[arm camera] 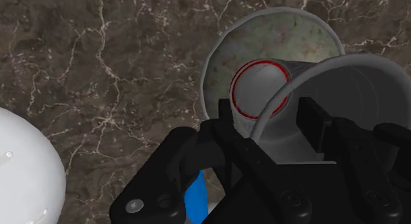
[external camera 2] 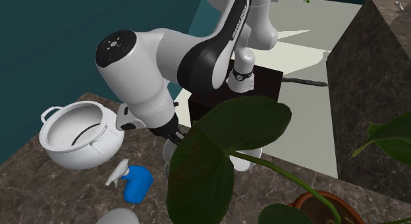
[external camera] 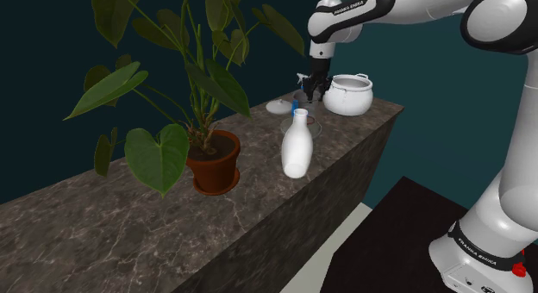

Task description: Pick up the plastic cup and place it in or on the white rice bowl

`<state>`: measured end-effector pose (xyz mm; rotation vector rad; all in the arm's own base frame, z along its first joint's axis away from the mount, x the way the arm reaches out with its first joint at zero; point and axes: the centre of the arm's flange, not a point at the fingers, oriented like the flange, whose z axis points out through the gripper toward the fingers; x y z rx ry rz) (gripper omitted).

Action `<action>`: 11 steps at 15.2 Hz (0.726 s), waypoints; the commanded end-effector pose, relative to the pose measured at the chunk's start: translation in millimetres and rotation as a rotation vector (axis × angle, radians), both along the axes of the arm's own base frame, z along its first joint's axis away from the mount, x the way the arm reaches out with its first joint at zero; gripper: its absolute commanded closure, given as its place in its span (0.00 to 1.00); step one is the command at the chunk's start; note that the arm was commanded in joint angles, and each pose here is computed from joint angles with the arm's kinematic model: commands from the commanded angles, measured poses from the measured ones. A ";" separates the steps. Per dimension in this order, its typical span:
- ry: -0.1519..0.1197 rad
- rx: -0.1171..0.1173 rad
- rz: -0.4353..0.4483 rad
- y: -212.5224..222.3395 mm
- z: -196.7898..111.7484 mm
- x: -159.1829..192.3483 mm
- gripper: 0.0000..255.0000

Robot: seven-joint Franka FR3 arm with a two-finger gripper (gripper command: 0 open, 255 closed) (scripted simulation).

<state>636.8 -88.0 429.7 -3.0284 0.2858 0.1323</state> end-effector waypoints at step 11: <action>0.004 0.001 0.001 -4.1 48.0 3.9 0.00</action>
